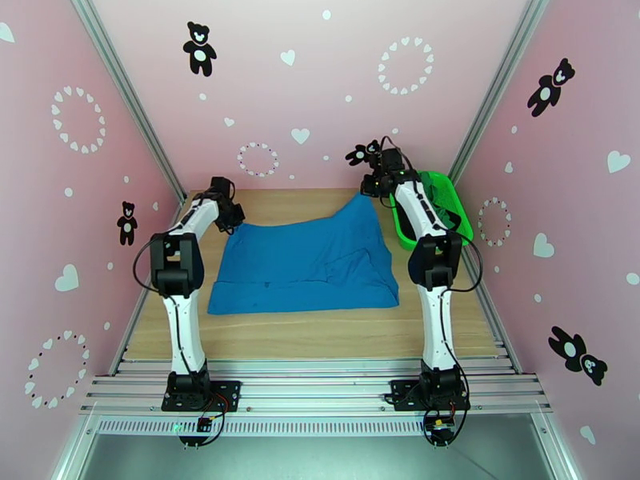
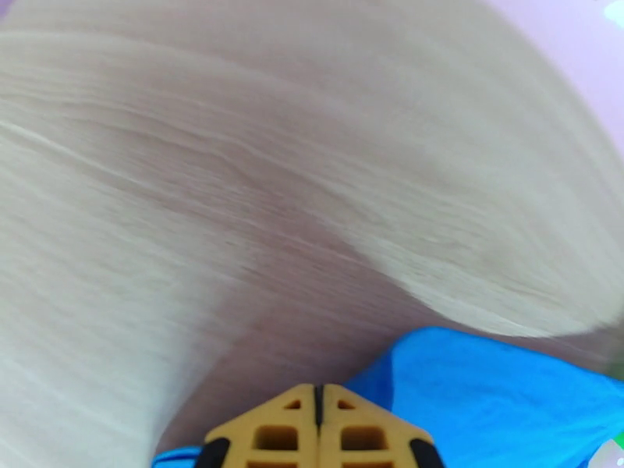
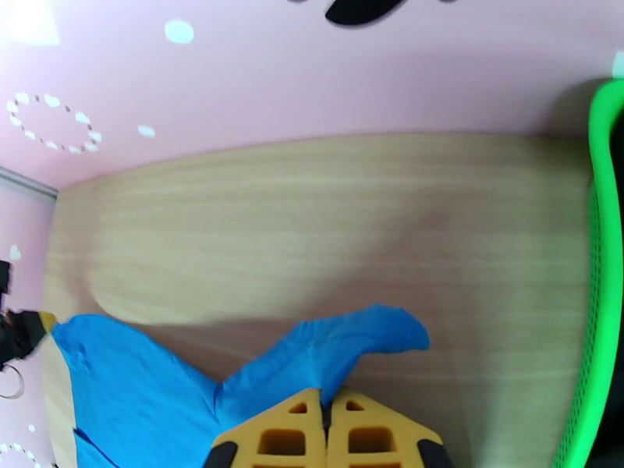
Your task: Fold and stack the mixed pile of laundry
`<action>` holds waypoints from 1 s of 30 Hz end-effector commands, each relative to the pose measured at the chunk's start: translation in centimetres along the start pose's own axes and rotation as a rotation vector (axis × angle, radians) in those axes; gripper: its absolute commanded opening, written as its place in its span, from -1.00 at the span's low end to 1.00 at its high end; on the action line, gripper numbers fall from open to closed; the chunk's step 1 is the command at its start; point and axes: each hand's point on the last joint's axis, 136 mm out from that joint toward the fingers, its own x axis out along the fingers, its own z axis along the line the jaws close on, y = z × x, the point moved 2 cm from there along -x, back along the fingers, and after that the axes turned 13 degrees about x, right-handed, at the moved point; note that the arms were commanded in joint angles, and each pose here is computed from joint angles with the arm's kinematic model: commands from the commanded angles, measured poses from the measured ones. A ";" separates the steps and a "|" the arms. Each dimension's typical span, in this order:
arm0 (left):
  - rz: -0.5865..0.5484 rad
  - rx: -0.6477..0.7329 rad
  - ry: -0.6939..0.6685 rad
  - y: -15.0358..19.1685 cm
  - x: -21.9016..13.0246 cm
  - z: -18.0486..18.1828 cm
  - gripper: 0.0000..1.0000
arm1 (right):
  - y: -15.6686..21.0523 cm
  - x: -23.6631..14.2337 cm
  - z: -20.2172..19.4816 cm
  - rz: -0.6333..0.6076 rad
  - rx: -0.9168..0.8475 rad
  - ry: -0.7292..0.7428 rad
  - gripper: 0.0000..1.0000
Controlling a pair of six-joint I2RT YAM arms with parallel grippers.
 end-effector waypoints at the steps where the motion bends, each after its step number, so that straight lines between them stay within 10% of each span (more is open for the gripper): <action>1: -0.093 -0.003 -0.025 -1.1 -2.4 1.1 -1.00 | -0.2 -2.6 0.3 -0.039 -0.040 0.010 -1.00; 30: -0.140 -0.059 -0.154 7.9 -8.5 5.1 -1.00 | 13.3 -8.9 -4.5 0.007 0.008 0.053 -1.00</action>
